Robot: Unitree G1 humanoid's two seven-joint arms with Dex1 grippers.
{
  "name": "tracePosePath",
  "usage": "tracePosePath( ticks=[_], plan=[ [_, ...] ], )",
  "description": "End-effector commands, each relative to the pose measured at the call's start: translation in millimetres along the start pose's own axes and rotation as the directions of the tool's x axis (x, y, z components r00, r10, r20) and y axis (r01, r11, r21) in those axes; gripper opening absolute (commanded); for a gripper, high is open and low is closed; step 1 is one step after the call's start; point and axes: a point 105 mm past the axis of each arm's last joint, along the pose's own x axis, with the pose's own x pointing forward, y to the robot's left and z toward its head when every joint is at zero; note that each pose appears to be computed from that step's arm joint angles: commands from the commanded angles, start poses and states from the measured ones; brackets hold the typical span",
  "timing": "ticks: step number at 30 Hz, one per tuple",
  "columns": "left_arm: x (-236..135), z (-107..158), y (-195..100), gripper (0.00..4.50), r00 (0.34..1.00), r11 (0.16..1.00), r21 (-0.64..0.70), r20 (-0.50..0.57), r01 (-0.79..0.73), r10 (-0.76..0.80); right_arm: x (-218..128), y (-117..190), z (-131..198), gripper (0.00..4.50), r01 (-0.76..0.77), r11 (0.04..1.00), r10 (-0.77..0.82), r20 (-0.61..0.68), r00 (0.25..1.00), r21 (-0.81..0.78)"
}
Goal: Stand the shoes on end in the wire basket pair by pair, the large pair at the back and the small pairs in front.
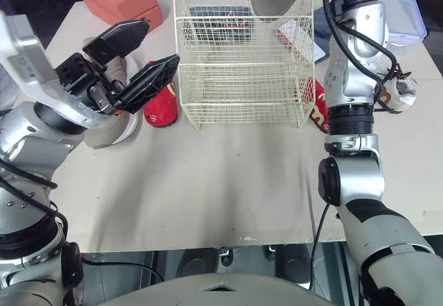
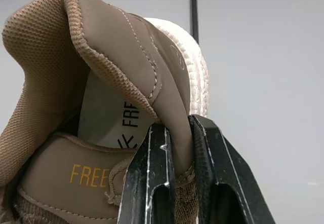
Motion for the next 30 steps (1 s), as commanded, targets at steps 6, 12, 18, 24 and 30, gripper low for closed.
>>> tracePosePath(
  ticks=[6, 12, 18, 24, 30],
  plan=[
    [-14, 4, 1, 4.48, 0.994, 0.996, 0.039, -0.068, -0.078, 0.081, 4, 11, 7, 0.00, -0.091, 0.988, 0.100, 0.067, 0.993, -0.122],
    [-18, 2, 11, 4.48, 0.983, 0.987, 0.054, -0.098, -0.148, 0.153, -7, 11, -17, 0.00, -0.126, 0.970, 0.117, -0.055, 0.992, -0.208],
    [-20, -7, 9, 4.48, 0.980, 0.990, 0.022, -0.144, -0.138, 0.140, -17, 1, -34, 0.00, -0.107, 0.966, 0.071, -0.155, 0.985, -0.237],
    [-21, -9, 8, 4.48, 0.979, 0.992, 0.013, -0.156, -0.129, 0.129, -30, -8, -53, 0.00, -0.075, 0.969, 0.010, -0.269, 0.963, -0.234],
    [-20, -11, 7, 4.48, 0.980, 0.994, 0.010, -0.165, -0.111, 0.111, -44, -14, -68, 0.00, -0.042, 0.969, -0.050, -0.357, 0.933, -0.245]
  ],
)
